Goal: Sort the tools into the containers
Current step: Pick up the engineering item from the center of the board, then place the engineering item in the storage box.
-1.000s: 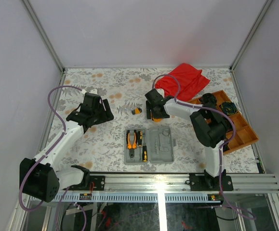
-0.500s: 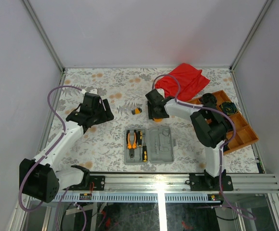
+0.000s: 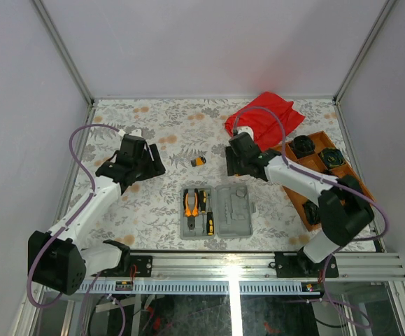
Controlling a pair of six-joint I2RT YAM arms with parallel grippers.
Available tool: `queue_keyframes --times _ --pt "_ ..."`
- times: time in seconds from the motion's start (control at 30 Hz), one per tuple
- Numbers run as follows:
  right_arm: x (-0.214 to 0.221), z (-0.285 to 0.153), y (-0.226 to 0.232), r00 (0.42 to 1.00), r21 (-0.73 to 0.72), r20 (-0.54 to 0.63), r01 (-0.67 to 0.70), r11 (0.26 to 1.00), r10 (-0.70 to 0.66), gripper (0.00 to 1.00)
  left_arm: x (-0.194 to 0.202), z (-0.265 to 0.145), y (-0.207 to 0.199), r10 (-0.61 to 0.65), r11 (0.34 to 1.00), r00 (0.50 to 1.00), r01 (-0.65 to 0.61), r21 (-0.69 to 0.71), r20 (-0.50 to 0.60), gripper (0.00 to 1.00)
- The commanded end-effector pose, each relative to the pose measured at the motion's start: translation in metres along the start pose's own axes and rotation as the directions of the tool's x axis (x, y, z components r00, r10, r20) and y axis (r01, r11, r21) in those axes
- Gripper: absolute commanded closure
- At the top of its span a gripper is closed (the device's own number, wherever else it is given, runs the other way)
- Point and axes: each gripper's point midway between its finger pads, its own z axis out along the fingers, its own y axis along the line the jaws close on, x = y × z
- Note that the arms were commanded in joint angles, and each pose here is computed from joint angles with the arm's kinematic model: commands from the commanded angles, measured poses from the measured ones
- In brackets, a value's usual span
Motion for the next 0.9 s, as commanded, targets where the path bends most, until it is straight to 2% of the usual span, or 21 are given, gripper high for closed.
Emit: queue_keyframes --times 0.0,0.27,0.37,0.43,0.63,0.87 --pt "-0.005 -0.023 0.003 0.995 -0.084 0.072 -0.061 0.995 0.067 0.75 -0.018 -0.005 -0.009 0.012 0.998 0.997 -0.016 0.055 0.081 0.36" --pt "0.021 -0.043 0.009 0.962 -0.178 0.081 -0.243 0.953 0.261 0.87 -0.018 -0.007 -0.009 -0.013 0.998 0.996 0.007 0.06 0.091 0.35" --pt "0.035 -0.05 0.014 0.958 -0.176 0.059 -0.266 0.948 0.28 0.89 -0.012 -0.003 -0.01 -0.044 0.997 0.997 0.04 0.065 0.068 0.35" --pt "0.041 -0.057 0.018 0.958 -0.163 0.065 -0.266 0.95 0.28 0.9 -0.006 -0.001 -0.018 -0.062 0.992 0.997 0.057 0.114 0.043 0.38" --pt "0.061 -0.075 0.022 0.944 -0.135 0.056 -0.316 0.939 0.326 0.91 0.018 0.007 -0.035 -0.13 0.968 0.99 0.137 0.211 -0.044 0.39" --pt "0.091 -0.091 0.016 0.915 -0.123 0.022 -0.397 0.91 0.402 0.93 0.034 0.012 -0.058 -0.131 0.958 0.989 0.144 0.248 -0.066 0.4"
